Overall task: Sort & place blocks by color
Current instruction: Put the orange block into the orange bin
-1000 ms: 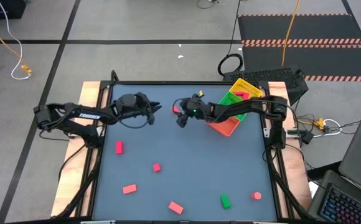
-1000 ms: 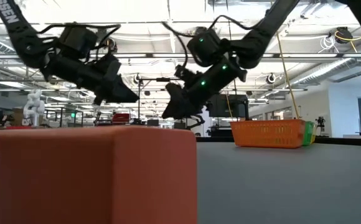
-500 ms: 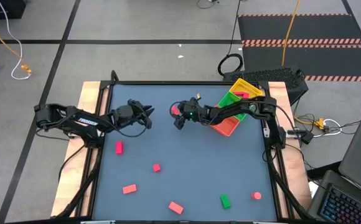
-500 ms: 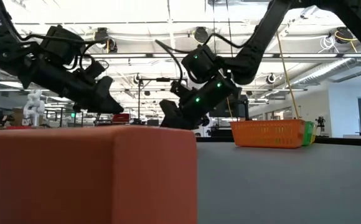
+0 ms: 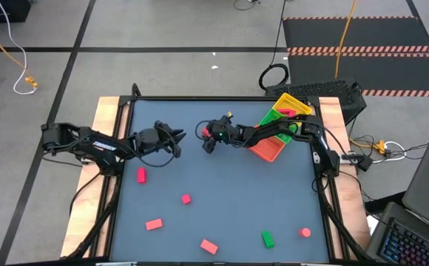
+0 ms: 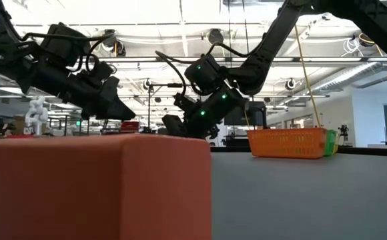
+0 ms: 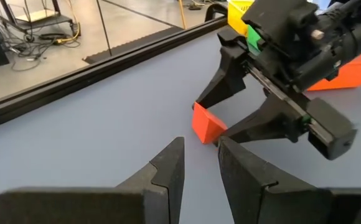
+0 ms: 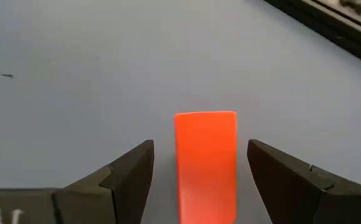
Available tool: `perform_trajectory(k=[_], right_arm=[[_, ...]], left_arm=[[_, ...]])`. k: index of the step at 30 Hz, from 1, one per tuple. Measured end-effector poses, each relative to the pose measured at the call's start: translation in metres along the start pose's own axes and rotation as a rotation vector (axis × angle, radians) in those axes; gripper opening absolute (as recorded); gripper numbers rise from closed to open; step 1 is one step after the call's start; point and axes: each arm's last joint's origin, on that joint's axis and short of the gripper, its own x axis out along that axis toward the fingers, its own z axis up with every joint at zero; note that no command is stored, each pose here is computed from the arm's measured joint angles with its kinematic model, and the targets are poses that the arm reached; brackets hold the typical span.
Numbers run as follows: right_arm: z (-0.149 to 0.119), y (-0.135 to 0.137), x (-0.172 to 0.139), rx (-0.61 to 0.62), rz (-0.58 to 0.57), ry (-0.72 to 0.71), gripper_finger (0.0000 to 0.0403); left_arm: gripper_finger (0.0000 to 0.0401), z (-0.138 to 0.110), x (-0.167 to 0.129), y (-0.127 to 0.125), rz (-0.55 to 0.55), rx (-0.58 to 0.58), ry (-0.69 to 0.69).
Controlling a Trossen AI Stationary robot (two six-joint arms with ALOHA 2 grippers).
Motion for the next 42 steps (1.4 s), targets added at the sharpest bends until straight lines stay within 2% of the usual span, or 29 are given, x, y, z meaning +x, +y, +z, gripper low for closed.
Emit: perform_trajectory(k=[6,9,12,17,18,30,37,42], right_arm=[[-0.005,-0.001,0.0,0.01,-0.01,0.051,0.0251],[-0.005,-0.001,0.0,0.009,-0.01,0.055,0.0238],[-0.006,0.001,-0.001,0.005,-0.007,0.061,0.0205],[-0.007,0.001,-0.001,0.002,-0.006,0.072,0.0122],[-0.007,0.001,-0.001,-0.001,-0.007,0.073,0.0118],[0.0,0.005,-0.01,-0.06,0.004,0.069,0.0118],[0.037,0.009,-0.047,-0.139,0.025,0.02,0.0118],[0.053,0.003,-0.077,-0.196,0.003,0.07,0.0118]], left_arm=[[0.0099,-0.001,-0.001,-0.003,-0.013,0.007,0.002],[0.0099,-0.001,-0.001,-0.003,-0.013,0.011,0.002],[0.0099,-0.001,-0.001,-0.003,-0.013,0.014,0.002],[0.0099,-0.001,-0.001,-0.003,-0.013,0.014,0.002],[0.0099,-0.001,-0.001,-0.003,-0.013,0.014,0.001],[0.0099,0.002,-0.001,-0.002,0.034,0.024,-0.034],[0.0099,0.003,-0.001,-0.002,0.033,0.015,-0.042],[0.0099,0.004,-0.001,-0.002,0.034,0.001,-0.046]])
